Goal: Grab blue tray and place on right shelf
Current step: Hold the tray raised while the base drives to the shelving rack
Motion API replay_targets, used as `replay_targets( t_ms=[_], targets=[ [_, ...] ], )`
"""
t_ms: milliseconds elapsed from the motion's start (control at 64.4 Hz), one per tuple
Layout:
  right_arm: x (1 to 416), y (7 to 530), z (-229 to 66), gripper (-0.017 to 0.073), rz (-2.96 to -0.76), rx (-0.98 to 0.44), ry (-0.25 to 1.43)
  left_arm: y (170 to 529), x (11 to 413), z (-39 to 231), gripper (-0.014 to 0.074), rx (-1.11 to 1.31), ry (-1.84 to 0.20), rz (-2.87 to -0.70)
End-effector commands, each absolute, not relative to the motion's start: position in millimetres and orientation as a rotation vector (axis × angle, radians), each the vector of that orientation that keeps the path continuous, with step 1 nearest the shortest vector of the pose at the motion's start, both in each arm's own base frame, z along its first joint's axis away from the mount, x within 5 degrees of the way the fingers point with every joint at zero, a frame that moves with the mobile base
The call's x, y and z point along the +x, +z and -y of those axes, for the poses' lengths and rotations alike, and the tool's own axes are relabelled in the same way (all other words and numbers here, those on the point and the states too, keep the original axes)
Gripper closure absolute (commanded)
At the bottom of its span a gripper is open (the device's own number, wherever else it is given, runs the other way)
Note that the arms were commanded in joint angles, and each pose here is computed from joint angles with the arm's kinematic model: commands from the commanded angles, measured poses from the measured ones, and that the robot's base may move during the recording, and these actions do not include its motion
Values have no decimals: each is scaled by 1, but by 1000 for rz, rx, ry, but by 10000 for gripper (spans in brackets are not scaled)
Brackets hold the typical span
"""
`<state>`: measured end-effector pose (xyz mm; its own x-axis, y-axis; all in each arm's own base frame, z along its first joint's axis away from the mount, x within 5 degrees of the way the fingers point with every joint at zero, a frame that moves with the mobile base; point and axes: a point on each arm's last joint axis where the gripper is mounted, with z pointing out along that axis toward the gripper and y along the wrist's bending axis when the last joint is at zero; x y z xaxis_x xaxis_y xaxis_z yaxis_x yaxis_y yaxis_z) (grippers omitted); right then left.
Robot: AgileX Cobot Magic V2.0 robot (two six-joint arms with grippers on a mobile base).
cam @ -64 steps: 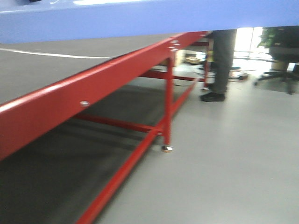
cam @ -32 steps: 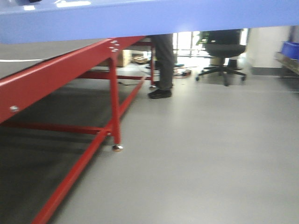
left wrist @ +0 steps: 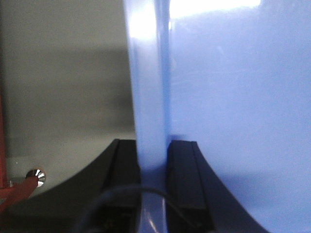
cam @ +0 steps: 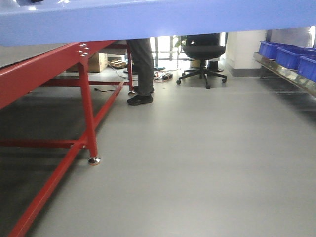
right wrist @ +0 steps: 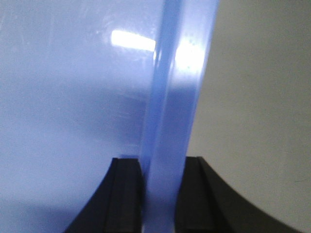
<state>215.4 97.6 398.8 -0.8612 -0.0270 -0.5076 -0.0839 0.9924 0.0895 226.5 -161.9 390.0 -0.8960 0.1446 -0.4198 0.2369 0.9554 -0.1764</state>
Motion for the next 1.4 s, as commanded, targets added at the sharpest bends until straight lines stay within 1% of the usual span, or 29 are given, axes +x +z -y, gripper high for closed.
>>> replay_targets(
  t_ms=[0, 1383],
  targets=[
    [210, 414, -100, 504, -2527, -112, 221, 402, 210, 163, 643, 344, -375, -2728],
    [211, 414, -100, 504, -2527, -110, 220, 402, 209, 164, 643, 345, -388, -2731]
  ],
)
